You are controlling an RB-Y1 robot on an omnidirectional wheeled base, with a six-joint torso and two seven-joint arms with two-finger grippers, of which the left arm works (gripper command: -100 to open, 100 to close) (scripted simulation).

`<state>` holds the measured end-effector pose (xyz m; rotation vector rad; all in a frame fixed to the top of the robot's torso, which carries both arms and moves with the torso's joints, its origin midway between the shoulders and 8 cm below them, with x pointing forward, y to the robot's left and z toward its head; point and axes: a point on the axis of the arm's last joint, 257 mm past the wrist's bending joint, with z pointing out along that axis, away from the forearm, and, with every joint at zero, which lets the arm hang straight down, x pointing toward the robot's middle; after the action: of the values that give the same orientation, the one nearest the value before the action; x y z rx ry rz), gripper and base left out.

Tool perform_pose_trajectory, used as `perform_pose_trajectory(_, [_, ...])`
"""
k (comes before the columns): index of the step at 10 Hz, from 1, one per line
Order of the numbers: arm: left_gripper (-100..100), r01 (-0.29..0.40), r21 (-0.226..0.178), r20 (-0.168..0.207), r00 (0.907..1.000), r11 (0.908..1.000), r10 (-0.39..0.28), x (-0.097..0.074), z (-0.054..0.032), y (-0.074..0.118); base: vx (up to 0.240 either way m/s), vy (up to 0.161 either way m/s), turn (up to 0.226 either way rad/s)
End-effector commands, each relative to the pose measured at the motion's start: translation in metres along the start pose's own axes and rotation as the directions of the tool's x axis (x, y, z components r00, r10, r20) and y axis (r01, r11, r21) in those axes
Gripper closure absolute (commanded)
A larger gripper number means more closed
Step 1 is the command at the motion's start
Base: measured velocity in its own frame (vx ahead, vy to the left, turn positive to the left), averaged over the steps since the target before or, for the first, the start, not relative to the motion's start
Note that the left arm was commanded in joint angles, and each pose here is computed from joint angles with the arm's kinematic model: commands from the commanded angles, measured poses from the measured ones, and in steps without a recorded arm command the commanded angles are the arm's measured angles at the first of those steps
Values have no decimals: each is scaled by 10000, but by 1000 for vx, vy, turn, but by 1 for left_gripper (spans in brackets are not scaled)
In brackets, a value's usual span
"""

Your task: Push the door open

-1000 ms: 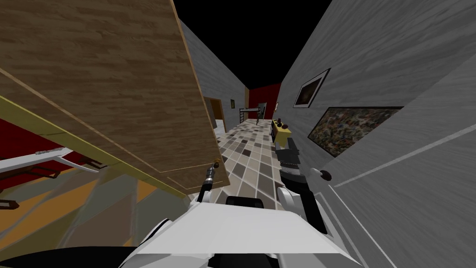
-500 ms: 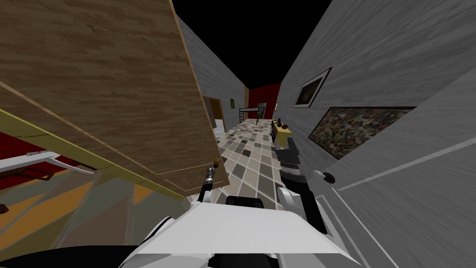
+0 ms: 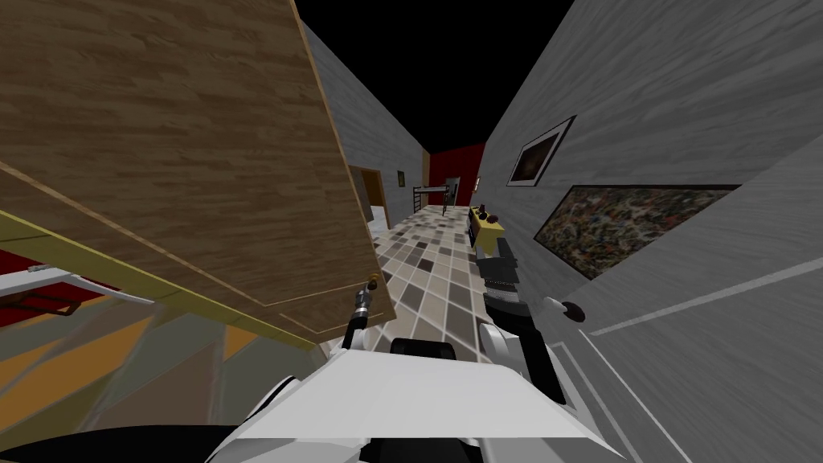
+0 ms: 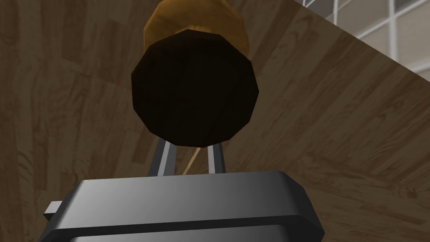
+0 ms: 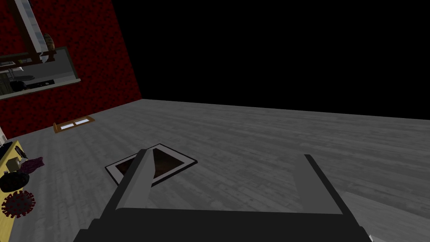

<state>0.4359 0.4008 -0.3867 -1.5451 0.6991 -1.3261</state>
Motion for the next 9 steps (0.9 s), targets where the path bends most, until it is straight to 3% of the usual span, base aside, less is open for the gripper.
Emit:
perform_pose_trajectory(1, [100,439,336,-170,9989,9985,-434,88,81,-100,41,3,-12])
perform_pose_trajectory(3, [100,995,368,-71,9950,9944,-993,70,82,-103,40,1,-12])
perform_pose_trajectory(4, [100,1512,407,21,9885,9877,-1514,52,83,-105,38,-1,-18])
perform_pose_trajectory(5, [100,1541,407,19,9880,9872,-1543,52,83,-105,37,2,-2])
perform_pose_trajectory(6, [100,2081,455,106,9779,9771,-2087,34,83,-106,44,8,-16])
perform_pose_trajectory(7, [100,2081,455,106,9779,9771,-2087,34,83,-106,32,5,-6])
perform_pose_trajectory(8, [100,2588,511,189,9654,9646,-2600,16,83,-107,36,2,-17])
perform_pose_trajectory(9, [100,2614,511,188,9647,9639,-2626,16,83,-107,32,1,-7])
